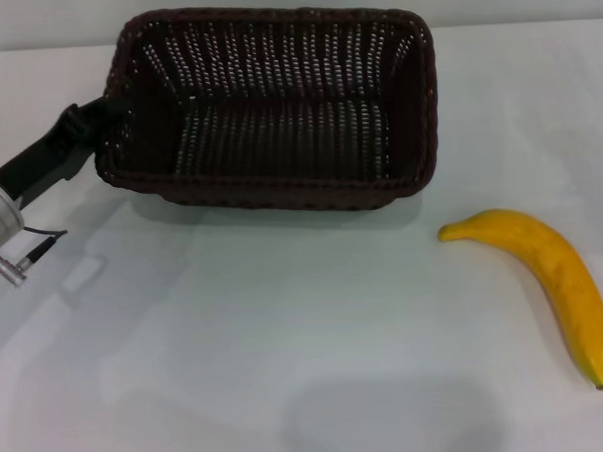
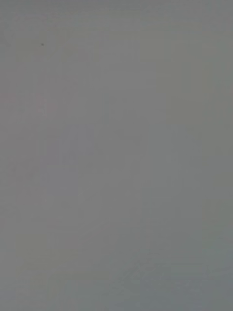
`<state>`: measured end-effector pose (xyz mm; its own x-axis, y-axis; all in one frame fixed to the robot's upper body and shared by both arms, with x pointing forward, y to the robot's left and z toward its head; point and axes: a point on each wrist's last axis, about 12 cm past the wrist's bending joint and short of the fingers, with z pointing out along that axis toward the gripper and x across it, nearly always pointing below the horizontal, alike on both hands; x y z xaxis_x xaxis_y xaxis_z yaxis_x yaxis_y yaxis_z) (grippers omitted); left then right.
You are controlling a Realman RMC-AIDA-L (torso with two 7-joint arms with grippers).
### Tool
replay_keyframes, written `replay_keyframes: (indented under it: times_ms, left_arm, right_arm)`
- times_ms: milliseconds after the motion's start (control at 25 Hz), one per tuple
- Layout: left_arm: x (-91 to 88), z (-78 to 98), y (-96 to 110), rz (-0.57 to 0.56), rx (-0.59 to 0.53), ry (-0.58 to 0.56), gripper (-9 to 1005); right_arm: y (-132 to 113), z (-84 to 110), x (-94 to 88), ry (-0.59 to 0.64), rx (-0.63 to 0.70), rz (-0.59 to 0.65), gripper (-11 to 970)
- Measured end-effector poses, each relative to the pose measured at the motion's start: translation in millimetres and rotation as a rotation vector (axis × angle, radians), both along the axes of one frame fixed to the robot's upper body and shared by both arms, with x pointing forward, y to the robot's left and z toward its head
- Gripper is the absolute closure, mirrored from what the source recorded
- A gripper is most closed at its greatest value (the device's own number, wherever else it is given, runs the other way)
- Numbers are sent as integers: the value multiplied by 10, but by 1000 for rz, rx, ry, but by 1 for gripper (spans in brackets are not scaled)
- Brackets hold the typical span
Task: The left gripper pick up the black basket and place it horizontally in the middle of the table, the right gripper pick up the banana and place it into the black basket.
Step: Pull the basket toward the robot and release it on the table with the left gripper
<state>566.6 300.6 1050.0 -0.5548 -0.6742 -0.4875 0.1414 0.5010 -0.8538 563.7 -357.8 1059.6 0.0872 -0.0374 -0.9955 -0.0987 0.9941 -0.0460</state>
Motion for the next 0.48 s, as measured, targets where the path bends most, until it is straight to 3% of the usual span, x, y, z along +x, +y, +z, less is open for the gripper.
replay_keyframes:
  times_ms: [480]
  left_arm:
    - [-27, -25, -71, -26, -26, 7, 678]
  right_arm:
    - [-45, 3, -16, 1, -9, -10, 130]
